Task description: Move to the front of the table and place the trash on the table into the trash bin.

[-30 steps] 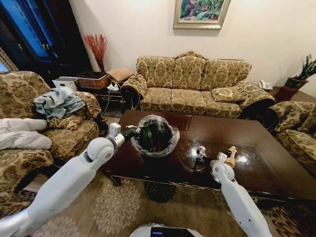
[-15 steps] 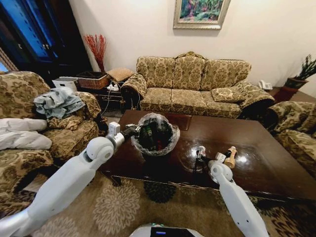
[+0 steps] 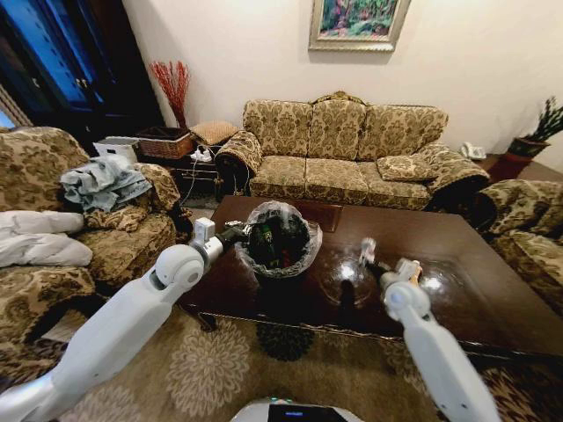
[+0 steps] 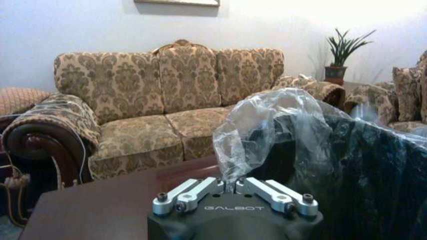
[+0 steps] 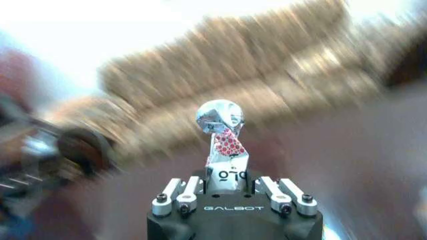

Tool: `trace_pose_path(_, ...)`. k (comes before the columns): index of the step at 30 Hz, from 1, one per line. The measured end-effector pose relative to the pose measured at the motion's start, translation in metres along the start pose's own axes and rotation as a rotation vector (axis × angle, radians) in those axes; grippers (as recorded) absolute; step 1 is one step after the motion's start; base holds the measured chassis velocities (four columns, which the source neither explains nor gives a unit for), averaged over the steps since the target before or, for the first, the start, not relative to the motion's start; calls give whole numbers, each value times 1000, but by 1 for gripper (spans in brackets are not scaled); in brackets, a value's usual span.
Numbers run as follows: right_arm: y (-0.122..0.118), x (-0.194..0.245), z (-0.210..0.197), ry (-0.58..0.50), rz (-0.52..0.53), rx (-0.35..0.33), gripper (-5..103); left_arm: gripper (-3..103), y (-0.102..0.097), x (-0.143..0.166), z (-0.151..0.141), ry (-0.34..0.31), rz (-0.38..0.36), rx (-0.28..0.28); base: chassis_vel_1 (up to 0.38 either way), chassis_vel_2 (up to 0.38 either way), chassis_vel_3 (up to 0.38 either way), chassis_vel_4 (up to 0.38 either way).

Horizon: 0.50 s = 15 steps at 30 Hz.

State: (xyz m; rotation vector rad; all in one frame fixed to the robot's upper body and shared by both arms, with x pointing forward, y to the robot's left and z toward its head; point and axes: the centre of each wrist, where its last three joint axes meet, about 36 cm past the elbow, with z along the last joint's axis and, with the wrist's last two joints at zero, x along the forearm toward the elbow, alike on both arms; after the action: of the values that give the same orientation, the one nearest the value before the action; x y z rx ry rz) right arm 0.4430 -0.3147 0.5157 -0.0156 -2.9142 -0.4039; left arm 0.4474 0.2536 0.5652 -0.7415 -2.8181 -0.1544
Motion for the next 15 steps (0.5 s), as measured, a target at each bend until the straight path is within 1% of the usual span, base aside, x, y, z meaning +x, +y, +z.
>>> trace_pose_path(1, 7, 7, -16, -50, -63, 27, 35, 3, 0, -1, 1, 8, 2, 0, 0, 0, 0, 0)
trace_pose_path(2, 21, 18, -37, -121, -171, 75, 35, 3, 0, -2, 3, 22, 4, 2, 0, 0, 0, 0)
trace_pose_path(3, 28, 23, -48, -149, -231, 104, 35, 3, 0, -4, 4, 31, 6, 4, 0, 0, 0, 0)
trace_pose_path(4, 28, 23, -48, -149, -231, 104, 35, 3, 0, -4, 4, 31, 6, 4, 0, 0, 0, 0)
trace_pose_path(5, 43, 30, -65, -187, -331, 141, 35, 3, 1, -6, 6, 44, 11, 14, 0, 0, 0, 0)
trace_pose_path(7, 62, 41, -87, -216, -478, 173, 35, 3, 2, -10, 6, 67, 19, 36, 0, 0, 0, 0)
trace_pose_path(8, 62, 41, -87, -216, -478, 173, 35, 3, 2, -10, 6, 67, 19, 36, 0, 0, 0, 0)
trace_pose_path(9, 74, 47, -97, -209, -569, 196, 35, 3, 4, -13, 4, 76, 21, 44, 0, 0, 0, 0)
trace_pose_path(11, 89, 52, -103, -176, -686, 231, 35, 3, 9, -17, -2, 77, 16, 46, 0, 0, 0, 0)
trace_pose_path(12, 89, 52, -103, -176, -686, 231, 35, 3, 9, -17, -2, 77, 16, 46, 0, 0, 0, 0)
trace_pose_path(15, 108, 46, -91, -119, -775, 251, 35, 3, 13, -21, -6, 78, 19, 50, 0, 0, 0, 0)
